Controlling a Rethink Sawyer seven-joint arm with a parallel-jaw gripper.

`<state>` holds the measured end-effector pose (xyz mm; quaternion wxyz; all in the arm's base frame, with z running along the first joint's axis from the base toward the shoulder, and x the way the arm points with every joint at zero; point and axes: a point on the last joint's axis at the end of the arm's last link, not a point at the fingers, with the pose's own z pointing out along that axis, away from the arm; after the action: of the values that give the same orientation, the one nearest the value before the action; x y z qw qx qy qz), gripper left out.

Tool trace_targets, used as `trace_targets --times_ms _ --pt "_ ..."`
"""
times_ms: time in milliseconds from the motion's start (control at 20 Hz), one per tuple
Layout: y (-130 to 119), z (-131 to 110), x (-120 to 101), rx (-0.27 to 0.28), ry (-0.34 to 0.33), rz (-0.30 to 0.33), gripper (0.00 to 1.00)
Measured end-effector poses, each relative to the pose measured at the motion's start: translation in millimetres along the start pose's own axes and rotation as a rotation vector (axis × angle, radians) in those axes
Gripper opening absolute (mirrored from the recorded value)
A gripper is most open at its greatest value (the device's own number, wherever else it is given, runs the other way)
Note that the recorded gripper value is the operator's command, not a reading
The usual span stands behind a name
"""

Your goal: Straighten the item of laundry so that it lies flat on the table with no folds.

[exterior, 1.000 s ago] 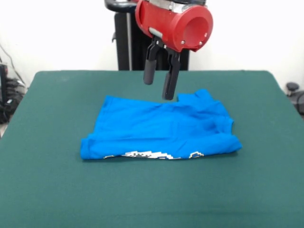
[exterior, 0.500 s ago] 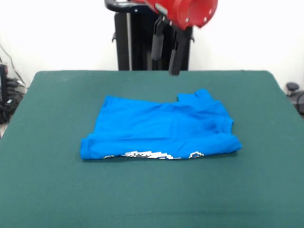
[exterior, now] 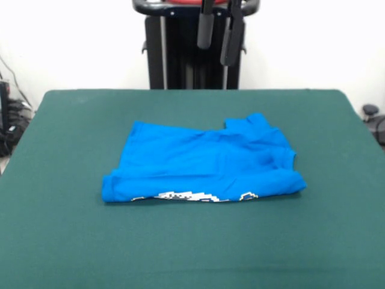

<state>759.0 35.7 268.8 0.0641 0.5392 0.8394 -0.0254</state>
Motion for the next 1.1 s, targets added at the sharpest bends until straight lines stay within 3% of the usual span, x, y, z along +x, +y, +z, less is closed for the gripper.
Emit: trace_targets --times_ms 550,950,1100 --pt "3.1 11.8 2.6 -0.074 -0.035 -0.006 1.00" --pt "0.0 13.6 5.3 -0.076 -0.034 -0.008 1.00" --pt "-3.4 2.2 6.8 -0.054 -0.022 -0.006 1.00"
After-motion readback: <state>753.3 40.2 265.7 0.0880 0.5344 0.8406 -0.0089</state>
